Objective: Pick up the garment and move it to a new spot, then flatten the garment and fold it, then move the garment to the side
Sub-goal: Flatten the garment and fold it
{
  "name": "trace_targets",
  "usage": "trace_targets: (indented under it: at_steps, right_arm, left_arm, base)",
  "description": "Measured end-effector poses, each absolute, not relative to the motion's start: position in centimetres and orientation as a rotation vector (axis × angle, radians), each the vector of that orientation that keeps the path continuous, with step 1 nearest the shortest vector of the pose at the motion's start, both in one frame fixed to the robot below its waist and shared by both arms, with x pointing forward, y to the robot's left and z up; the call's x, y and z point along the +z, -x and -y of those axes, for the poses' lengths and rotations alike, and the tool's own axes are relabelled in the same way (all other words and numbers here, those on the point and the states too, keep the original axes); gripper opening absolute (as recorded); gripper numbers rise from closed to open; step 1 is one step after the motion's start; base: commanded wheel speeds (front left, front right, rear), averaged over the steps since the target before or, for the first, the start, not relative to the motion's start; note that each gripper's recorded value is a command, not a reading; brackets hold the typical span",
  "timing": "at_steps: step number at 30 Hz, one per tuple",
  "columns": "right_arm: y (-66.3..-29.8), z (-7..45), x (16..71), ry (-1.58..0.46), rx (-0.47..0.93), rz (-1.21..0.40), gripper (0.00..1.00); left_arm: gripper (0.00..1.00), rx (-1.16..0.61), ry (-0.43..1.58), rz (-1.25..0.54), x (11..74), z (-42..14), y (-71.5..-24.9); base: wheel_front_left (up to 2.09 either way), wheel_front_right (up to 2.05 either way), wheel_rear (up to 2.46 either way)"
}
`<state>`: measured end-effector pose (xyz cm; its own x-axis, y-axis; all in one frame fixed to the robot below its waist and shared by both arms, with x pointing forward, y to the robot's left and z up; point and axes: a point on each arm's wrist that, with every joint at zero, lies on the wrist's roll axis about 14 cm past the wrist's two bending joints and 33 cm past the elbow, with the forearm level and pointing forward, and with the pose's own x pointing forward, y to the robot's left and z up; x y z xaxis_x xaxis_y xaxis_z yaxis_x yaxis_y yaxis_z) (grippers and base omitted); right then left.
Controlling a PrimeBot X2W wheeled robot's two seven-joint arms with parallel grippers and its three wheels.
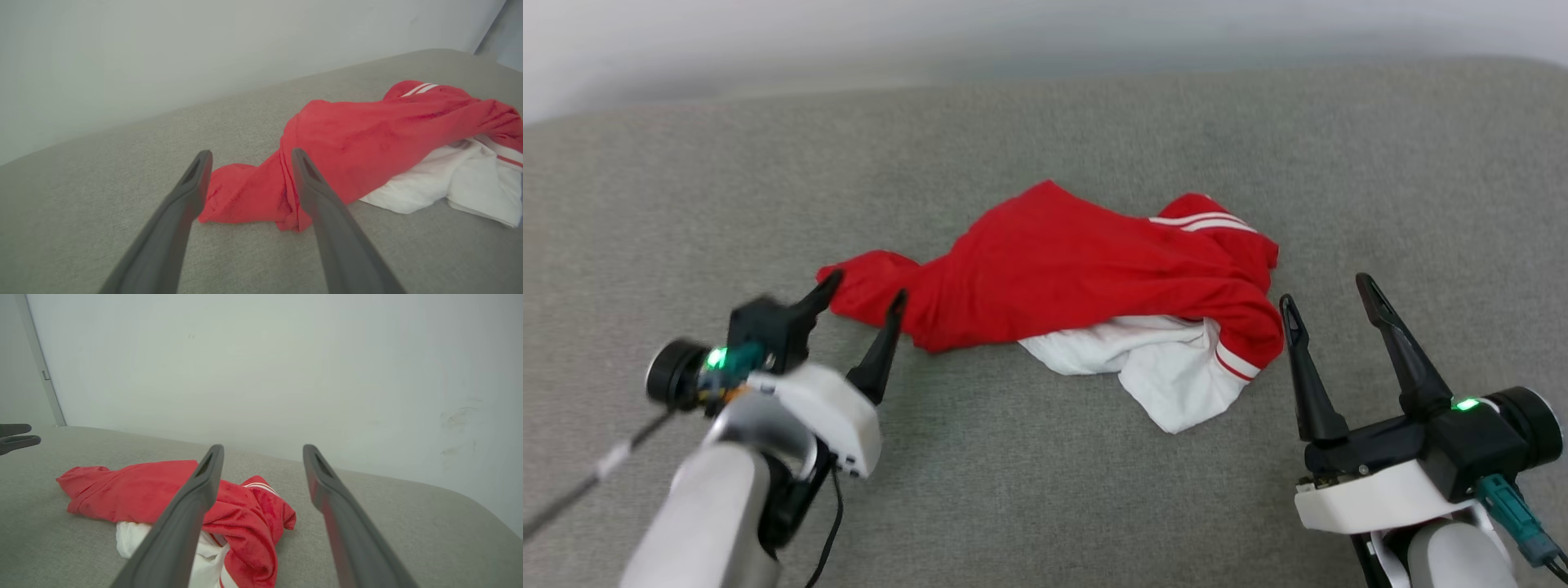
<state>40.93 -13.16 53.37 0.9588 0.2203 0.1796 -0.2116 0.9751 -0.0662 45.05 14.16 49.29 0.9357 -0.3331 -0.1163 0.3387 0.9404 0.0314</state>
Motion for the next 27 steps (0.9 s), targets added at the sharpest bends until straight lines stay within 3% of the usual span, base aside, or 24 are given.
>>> trace_targets:
  at_steps: [8, 20, 21, 22, 23, 27]
  right_arm:
    - [-42.6, 14.5, 50.0, 0.044, 0.184, 0.101, 1.00]
    - [-42.8, 16.7, 48.0, 0.050, 0.125, 0.040, 1.00]
    - [-42.8, 16.8, 48.0, 0.051, 0.121, 0.038, 1.00]
    - [-42.7, 16.9, 47.9, 0.051, 0.118, 0.037, 1.00]
    - [-42.7, 17.0, 47.9, 0.052, 0.116, 0.036, 1.00]
    - [-42.5, 17.0, 48.3, 0.056, 0.117, 0.042, 1.00]
  left_arm:
    - [1.00, -0.568, -0.126, -0.533, 45.3, -11.7, -49.6]
    - [1.00, -0.706, -0.193, -0.948, 39.2, -10.8, -49.1]
    - [0.64, -0.709, -0.197, -0.960, 38.9, -10.8, -49.1]
    - [0.15, -0.711, -0.197, -0.969, 38.6, -10.7, -49.0]
    - [0.00, -0.720, -0.198, -0.970, 38.5, -10.5, -48.8]
    - [0.00, -0.719, -0.169, -0.926, 38.7, -10.1, -48.8]
  base:
    - [0.00, 0.00, 0.00]
    - [0.00, 0.00, 0.00]
    - [0.00, 0.00, 0.00]
    - [0.00, 0.00, 0.00]
    - [0.00, 0.00, 0.00]
    - [0.00, 0.00, 0.00]
